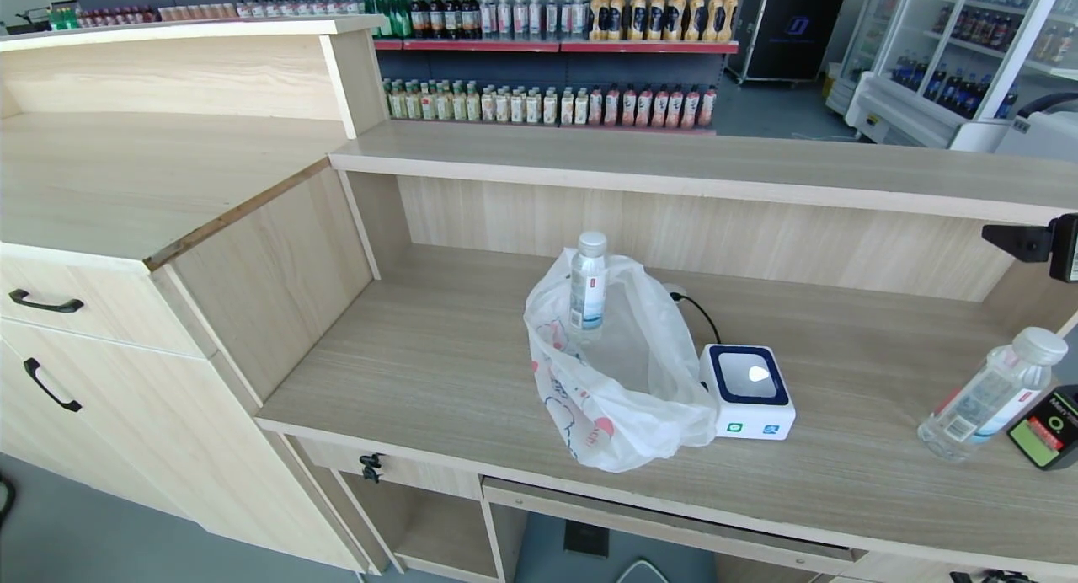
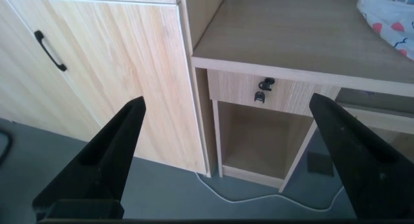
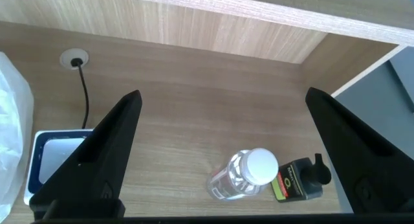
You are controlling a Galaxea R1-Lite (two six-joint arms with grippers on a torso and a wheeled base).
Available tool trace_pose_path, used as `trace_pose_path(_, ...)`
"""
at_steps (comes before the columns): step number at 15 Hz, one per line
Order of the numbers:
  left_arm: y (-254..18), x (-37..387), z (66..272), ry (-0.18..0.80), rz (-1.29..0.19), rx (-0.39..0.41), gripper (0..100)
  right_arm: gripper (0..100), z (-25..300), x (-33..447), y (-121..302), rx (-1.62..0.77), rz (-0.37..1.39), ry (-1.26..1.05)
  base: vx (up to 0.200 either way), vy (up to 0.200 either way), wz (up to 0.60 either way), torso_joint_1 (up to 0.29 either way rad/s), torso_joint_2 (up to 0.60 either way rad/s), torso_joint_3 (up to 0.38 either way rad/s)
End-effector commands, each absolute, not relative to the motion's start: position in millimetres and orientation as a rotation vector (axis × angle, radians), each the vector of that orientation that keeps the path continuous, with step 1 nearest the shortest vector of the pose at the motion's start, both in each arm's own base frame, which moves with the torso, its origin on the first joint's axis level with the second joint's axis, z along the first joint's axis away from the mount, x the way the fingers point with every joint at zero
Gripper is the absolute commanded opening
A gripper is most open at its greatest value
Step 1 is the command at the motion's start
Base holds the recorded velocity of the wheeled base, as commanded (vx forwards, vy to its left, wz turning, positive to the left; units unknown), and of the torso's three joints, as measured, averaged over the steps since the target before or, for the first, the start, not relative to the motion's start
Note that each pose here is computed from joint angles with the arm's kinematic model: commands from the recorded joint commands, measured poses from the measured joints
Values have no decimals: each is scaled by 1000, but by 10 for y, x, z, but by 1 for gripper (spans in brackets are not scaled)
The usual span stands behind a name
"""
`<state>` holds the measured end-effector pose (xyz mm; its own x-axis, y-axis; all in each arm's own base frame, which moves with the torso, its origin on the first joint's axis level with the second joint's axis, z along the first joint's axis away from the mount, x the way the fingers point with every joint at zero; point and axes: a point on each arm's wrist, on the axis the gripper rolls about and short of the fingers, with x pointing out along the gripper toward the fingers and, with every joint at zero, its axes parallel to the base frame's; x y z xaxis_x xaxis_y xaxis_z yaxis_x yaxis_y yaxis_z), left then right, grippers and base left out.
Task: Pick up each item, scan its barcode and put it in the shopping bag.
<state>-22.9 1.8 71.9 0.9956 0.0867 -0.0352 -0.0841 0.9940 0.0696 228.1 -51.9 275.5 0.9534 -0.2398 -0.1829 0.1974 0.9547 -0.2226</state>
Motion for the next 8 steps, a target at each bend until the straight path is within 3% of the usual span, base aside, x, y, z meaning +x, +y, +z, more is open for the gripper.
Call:
trace_pose_path(1, 18, -228, 719, 40, 86, 67, 100, 100, 2691, 2326, -558, -199, -232, 236, 0, 0, 0, 0, 0, 0)
trace_pose_path(5, 18, -228, 719, 40, 86, 67, 100, 100, 2618, 2383, -598, -167, -242, 259, -200, 0, 0, 8, 4, 1)
trace_pose_path(8, 18, -229, 719, 38, 86, 72, 100, 100, 2578, 2375, -606, -153, -251, 272, 0, 0, 0, 0, 0, 0)
